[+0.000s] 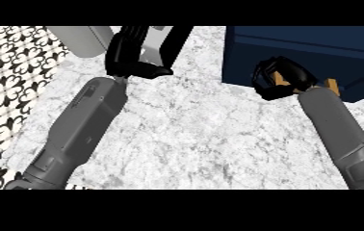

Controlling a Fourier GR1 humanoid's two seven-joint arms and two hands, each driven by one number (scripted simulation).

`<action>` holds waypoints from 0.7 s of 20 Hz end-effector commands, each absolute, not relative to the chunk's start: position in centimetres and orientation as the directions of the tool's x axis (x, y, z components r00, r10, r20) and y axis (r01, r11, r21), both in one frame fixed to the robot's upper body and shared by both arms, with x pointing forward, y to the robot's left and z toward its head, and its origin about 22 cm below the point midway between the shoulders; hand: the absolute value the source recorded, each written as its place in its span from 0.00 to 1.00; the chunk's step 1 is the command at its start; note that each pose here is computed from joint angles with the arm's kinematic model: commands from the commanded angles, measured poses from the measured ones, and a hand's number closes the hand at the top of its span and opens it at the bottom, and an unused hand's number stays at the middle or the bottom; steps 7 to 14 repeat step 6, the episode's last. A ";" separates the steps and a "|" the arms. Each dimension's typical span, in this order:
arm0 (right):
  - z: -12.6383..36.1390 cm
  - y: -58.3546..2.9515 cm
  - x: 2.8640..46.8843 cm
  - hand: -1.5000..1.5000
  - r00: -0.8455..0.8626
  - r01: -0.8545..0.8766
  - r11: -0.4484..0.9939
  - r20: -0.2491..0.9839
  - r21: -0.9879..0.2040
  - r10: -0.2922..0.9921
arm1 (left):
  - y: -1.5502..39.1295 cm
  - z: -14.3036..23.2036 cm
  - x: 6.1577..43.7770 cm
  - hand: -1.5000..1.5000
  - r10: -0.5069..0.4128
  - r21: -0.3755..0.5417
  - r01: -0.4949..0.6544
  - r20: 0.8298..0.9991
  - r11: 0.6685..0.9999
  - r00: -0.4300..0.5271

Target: Pick up the cup, place it into the drawer and close the drawer

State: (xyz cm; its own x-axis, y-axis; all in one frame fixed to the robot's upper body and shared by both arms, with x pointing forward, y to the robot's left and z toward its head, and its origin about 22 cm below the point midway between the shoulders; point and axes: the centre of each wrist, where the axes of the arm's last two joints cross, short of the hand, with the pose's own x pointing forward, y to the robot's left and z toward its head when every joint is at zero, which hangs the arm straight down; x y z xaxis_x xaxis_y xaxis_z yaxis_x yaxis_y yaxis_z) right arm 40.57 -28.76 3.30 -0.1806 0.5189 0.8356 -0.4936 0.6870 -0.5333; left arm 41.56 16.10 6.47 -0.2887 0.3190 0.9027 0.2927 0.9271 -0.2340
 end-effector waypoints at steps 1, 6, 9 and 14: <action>12.3 -31.9 43.6 1.00 -0.235 -0.236 0.721 0.758 -0.652 0.608 | 16.4 6.4 41.4 0.00 0.325 -0.238 0.302 0.903 0.923 -0.280; 12.2 -32.2 43.4 1.00 -0.232 -0.243 0.732 0.771 -0.636 0.593 | 16.6 5.8 41.0 0.00 0.336 -0.247 0.311 0.900 0.918 -0.277; 12.2 -32.2 43.4 1.00 -0.232 -0.243 0.732 0.771 -0.636 0.593 | 16.6 5.8 41.0 0.00 0.336 -0.247 0.311 0.900 0.918 -0.277; 12.2 -32.2 43.4 1.00 -0.232 -0.243 0.732 0.771 -0.636 0.593 | 16.6 5.8 41.0 0.00 0.336 -0.247 0.311 0.900 0.918 -0.277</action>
